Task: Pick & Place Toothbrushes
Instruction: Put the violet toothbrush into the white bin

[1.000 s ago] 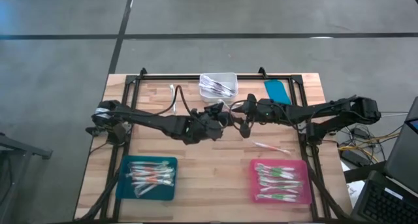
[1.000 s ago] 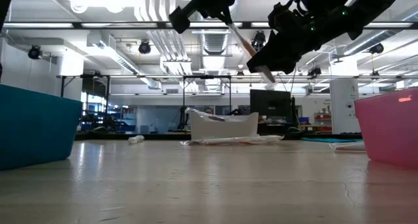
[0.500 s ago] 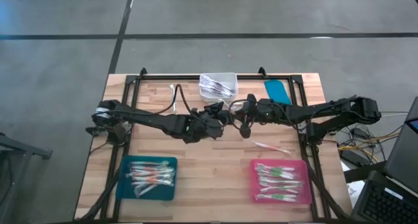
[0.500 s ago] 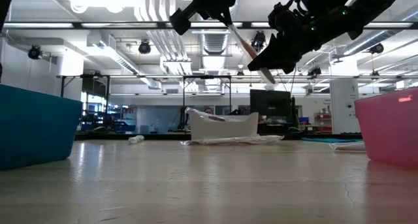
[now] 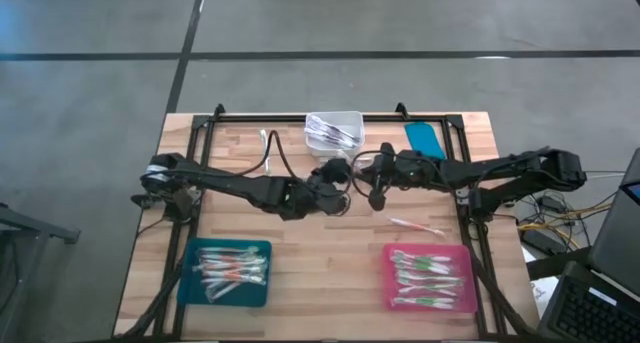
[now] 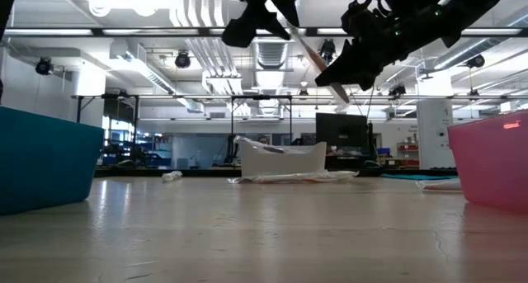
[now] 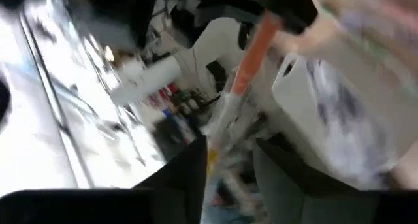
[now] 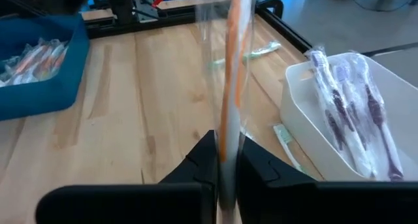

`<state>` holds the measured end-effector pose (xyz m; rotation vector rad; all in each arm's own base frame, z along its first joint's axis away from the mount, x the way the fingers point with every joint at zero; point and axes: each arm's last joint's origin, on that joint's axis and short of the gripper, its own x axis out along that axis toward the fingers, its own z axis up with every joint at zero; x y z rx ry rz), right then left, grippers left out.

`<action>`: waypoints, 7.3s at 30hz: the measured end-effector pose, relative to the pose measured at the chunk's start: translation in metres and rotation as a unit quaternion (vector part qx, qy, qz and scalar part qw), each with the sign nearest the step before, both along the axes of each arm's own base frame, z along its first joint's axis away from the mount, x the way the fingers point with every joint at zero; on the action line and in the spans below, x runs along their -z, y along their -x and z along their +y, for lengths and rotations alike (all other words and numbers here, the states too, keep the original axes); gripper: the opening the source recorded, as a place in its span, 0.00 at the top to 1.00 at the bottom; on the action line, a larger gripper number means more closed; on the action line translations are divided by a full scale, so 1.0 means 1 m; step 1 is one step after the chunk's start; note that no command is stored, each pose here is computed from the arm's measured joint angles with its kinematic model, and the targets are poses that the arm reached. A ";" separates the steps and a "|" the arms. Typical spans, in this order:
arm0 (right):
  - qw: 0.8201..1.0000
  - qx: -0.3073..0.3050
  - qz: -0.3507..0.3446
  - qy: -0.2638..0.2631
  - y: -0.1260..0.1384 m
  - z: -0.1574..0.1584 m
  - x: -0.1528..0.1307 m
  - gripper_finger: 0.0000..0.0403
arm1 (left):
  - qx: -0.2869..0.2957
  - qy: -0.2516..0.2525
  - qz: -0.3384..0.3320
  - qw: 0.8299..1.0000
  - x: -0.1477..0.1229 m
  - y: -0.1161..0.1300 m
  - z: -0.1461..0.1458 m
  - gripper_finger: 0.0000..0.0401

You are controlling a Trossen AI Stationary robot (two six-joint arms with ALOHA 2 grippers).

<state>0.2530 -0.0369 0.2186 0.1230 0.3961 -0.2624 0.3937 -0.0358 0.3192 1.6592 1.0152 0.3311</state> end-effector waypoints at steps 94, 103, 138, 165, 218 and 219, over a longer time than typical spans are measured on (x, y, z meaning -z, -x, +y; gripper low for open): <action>0.973 -0.152 -0.126 0.120 0.039 0.035 -0.043 0.95 | 0.259 0.600 -0.466 0.597 0.011 0.019 0.038 0.50; 0.970 -0.158 -0.144 0.116 0.034 0.036 -0.042 0.95 | 0.275 0.605 -0.459 0.590 0.004 0.015 0.037 0.50; 0.964 -0.157 -0.162 0.138 0.011 0.035 -0.034 0.95 | 0.269 0.615 -0.445 0.593 0.003 0.014 0.037 0.88; 0.980 -0.143 -0.121 0.061 0.031 0.035 -0.038 0.61 | 0.183 0.622 -0.430 0.629 0.007 0.021 0.040 0.88; 0.991 0.113 0.037 0.068 0.051 0.008 -0.010 0.43 | -0.386 0.693 -0.020 0.608 0.055 0.211 -0.073 0.90; 0.991 0.113 0.037 0.068 0.051 0.008 -0.010 0.42 | -0.387 0.691 -0.019 0.610 0.058 0.211 -0.073 0.90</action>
